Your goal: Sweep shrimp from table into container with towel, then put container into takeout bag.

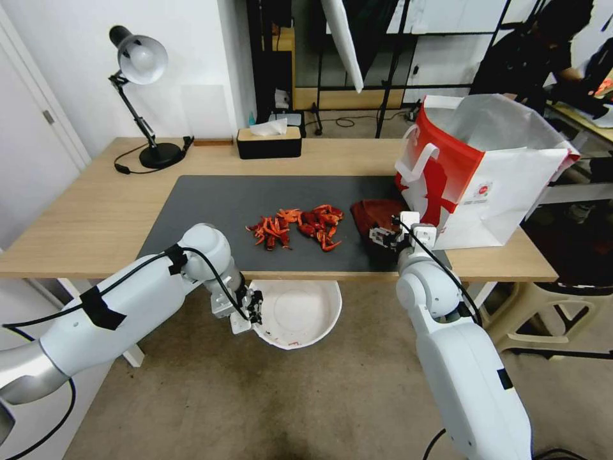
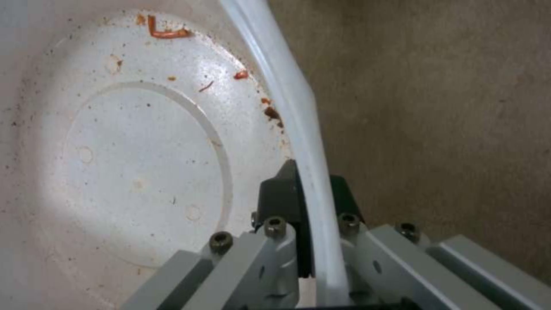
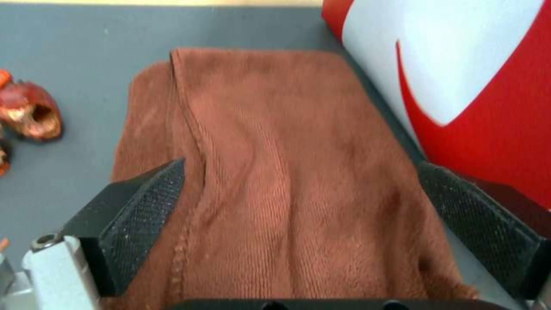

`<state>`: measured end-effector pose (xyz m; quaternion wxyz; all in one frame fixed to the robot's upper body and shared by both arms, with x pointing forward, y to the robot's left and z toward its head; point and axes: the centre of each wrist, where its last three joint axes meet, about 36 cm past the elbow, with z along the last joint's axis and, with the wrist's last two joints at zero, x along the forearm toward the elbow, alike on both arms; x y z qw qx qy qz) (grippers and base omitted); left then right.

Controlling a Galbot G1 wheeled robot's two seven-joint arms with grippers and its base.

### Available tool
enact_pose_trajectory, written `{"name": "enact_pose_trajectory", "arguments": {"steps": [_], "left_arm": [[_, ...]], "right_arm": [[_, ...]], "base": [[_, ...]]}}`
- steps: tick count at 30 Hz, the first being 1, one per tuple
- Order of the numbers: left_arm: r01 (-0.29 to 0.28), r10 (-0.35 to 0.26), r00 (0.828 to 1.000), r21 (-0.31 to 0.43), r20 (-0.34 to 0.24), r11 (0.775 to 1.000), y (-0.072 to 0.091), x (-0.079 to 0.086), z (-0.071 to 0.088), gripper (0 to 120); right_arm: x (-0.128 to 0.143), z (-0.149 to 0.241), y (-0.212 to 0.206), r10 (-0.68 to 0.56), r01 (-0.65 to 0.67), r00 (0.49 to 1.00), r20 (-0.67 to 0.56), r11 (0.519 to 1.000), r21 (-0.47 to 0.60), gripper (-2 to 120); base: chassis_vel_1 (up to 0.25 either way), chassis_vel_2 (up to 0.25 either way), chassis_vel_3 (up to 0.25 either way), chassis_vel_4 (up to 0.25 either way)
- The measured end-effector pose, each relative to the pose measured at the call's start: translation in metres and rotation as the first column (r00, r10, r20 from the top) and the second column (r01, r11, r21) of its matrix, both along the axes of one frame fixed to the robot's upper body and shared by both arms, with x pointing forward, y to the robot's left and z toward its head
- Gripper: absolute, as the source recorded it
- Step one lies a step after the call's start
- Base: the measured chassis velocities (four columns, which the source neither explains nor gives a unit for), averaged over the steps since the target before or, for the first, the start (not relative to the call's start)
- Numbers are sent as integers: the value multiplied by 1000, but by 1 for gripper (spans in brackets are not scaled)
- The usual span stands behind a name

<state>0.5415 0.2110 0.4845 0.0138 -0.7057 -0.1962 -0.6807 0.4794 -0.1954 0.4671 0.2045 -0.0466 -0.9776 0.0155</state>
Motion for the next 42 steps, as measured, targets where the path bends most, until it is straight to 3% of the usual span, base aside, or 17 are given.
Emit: {"name": "enact_pose_trajectory", "arguments": {"steps": [3,8,11,19,22,30,42], "left_arm": [[-2,2,1000,-3,0,1000,1,0,0,0],[-7,7,1000,-7,0,1000,4,0,0,0],[-11,11,1000,-15,-1,1000,6,-1,-1,0],[-9,9,1000,-35,1,999,7,-1,-2,0],[-10,10,1000,-43,3,999,9,-1,-3,0],[-14,15,1000,-58,4,998,14,-1,-5,0],[-19,20,1000,-75,5,997,15,3,-8,0]], "right_arm": [[1,-2,0,3,-3,1000,-14,1000,7,99],[2,-2,0,9,-8,1000,-29,1000,25,86],[2,-3,1,6,-5,999,-34,999,32,71],[2,-4,3,0,2,999,-40,999,43,45],[2,-4,4,-5,7,999,-42,999,47,30],[2,-3,2,-11,13,999,-43,998,64,5],[6,18,-17,32,-41,997,70,991,131,5]], "base": [[0,0,0,0],[0,0,0,0],[0,0,0,0],[0,0,0,0],[0,0,0,0],[0,0,0,0],[0,0,0,0]]}}
